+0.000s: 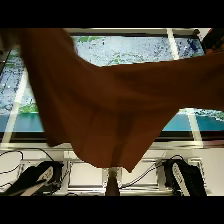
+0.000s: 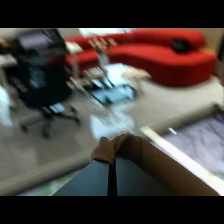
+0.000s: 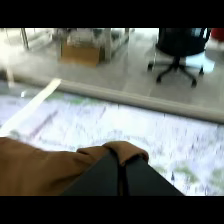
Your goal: Fold the clothes and pants, and hang the long-sleeved shirts on hangers.
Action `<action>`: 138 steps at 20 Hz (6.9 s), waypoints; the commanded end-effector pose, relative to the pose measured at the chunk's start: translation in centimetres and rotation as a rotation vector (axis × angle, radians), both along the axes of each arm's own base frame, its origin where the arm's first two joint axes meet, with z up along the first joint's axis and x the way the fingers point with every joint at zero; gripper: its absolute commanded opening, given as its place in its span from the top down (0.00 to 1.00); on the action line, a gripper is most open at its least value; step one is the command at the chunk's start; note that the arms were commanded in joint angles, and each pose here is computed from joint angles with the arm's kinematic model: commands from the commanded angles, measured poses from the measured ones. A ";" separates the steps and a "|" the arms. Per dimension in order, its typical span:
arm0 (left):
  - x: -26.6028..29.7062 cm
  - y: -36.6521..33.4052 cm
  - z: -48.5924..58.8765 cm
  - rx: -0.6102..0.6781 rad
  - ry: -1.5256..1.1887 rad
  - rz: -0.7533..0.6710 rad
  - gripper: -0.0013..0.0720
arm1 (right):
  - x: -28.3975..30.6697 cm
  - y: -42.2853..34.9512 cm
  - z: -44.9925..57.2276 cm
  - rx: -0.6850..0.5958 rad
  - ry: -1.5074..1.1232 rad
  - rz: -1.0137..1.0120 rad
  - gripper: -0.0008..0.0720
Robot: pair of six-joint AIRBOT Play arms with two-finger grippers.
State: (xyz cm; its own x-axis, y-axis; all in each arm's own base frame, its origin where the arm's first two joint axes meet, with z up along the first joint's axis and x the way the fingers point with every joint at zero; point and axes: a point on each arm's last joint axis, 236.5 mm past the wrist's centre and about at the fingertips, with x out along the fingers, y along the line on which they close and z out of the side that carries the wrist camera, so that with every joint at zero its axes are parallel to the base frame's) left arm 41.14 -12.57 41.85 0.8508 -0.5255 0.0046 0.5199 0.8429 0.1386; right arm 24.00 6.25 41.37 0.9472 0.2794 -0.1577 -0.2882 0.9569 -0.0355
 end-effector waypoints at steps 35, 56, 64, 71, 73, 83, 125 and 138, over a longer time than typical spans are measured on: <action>1.2 -11.2 -39.0 0.334 1.034 -0.045 0.63 | 19.1 -10.2 -23.9 -0.020 0.562 -0.224 0.98; -25.3 -25.2 -47.7 0.118 1.523 -0.331 0.07 | 19.1 -10.2 -23.9 0.001 0.567 -0.235 0.98; -27.7 -31.5 -49.3 -0.089 1.549 -0.296 0.08 | 19.1 -10.1 -23.9 0.015 0.568 -0.236 0.98; -27.4 -31.8 -50.9 -0.088 1.560 -0.261 0.08 | 19.1 -10.0 -23.8 0.018 0.566 -0.235 0.98; -27.0 -32.2 -51.6 -0.087 1.563 -0.250 0.08 | 19.2 -9.9 -23.8 0.025 0.566 -0.231 0.98; -23.0 -36.2 -51.5 -0.154 1.482 -0.241 0.80 | 19.1 -9.8 -23.8 0.027 0.565 -0.229 0.98; 0.0 0.9 -10.4 -0.470 0.227 0.185 0.97 | 16.9 -3.3 -5.3 0.183 0.251 -0.017 0.98; 14.2 4.1 -35.8 -0.384 0.513 0.517 0.96 | 36.0 -3.7 -31.3 0.504 0.618 -0.071 0.98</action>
State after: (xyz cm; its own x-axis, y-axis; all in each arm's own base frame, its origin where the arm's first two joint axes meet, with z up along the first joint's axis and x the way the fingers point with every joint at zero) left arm 53.90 -10.30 6.92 0.9035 -0.1907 -0.3838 0.0336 0.9243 -0.3801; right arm 57.67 2.03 11.32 0.7086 0.4198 -0.5672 -0.0711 0.8422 0.5344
